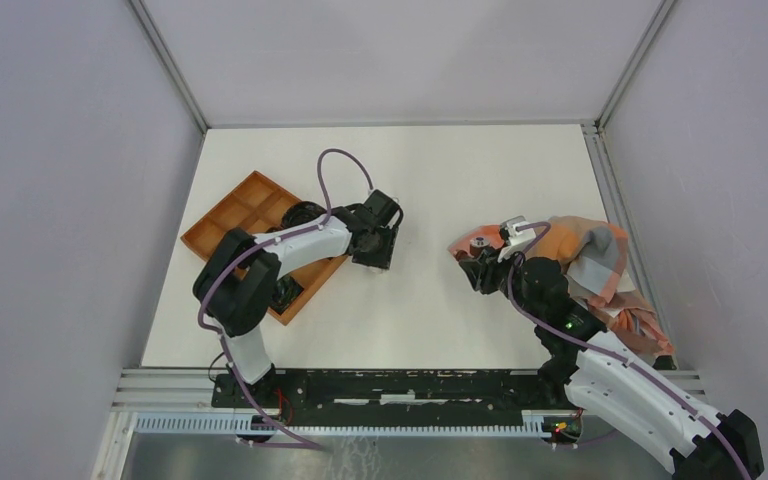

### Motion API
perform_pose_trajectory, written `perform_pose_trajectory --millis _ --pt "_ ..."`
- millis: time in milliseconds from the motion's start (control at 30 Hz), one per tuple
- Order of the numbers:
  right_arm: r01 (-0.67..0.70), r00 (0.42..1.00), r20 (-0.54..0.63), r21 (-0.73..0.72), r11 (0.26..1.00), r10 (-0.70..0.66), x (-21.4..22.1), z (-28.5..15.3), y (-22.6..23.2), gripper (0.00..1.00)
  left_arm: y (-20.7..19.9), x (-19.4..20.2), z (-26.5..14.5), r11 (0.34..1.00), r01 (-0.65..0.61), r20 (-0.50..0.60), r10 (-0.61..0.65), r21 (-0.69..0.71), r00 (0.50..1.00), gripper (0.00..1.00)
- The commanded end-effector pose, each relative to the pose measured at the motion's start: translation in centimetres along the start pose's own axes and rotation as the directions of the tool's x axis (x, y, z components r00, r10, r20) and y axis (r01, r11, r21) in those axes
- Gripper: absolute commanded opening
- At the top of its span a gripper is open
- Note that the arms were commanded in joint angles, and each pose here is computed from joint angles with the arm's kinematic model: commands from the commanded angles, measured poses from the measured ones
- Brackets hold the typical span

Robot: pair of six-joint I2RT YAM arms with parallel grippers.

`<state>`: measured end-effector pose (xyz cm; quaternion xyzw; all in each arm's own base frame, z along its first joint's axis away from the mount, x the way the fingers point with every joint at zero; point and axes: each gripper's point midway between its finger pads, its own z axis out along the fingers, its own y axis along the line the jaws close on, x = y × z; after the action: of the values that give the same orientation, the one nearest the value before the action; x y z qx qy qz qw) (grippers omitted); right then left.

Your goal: Install the water faucets

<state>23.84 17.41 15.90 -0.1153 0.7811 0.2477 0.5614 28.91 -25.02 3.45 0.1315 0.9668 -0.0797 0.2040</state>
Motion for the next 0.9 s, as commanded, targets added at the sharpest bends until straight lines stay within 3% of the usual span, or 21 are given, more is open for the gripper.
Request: perform_pose_trajectory --millis 0,133,400,467,667,733,867 --pt "-0.001 0.995 0.097 -0.040 0.999 0.005 -3.5 0.0 1.2 0.00 0.0 -1.9 0.3 1.000 -0.018 0.051 0.018 -0.013 0.999 0.48" --pt "-0.001 0.996 0.090 -0.046 0.999 0.005 -3.2 0.0 1.3 0.00 0.0 -1.5 0.7 1.000 -0.022 0.030 0.022 -0.017 0.999 0.54" --pt "0.000 0.996 0.087 -0.059 0.998 0.005 -3.1 0.0 1.5 0.00 -0.2 -1.6 0.9 1.000 -0.025 0.027 0.025 -0.009 0.999 0.54" --pt "0.001 0.996 0.088 -0.062 0.998 0.004 -3.1 0.0 1.5 0.00 -0.2 -1.7 0.9 1.000 -0.022 0.031 0.022 -0.013 0.999 0.48" --pt "0.015 0.996 0.084 -0.075 0.997 -0.008 -2.9 0.0 1.7 0.00 -0.6 -2.4 -0.1 1.000 -0.031 0.036 0.031 0.002 0.999 0.04" --pt "0.030 0.996 0.088 -0.087 0.996 -0.022 -3.1 0.0 1.9 0.00 -1.3 -3.3 -1.4 0.997 -0.062 0.054 0.060 0.040 0.997 0.02" --pt "0.171 0.980 0.135 -0.201 0.964 -0.146 -4.6 -0.8 4.0 0.00 -4.1 -5.3 -6.4 0.946 -0.125 0.098 0.099 0.300 0.990 0.02"
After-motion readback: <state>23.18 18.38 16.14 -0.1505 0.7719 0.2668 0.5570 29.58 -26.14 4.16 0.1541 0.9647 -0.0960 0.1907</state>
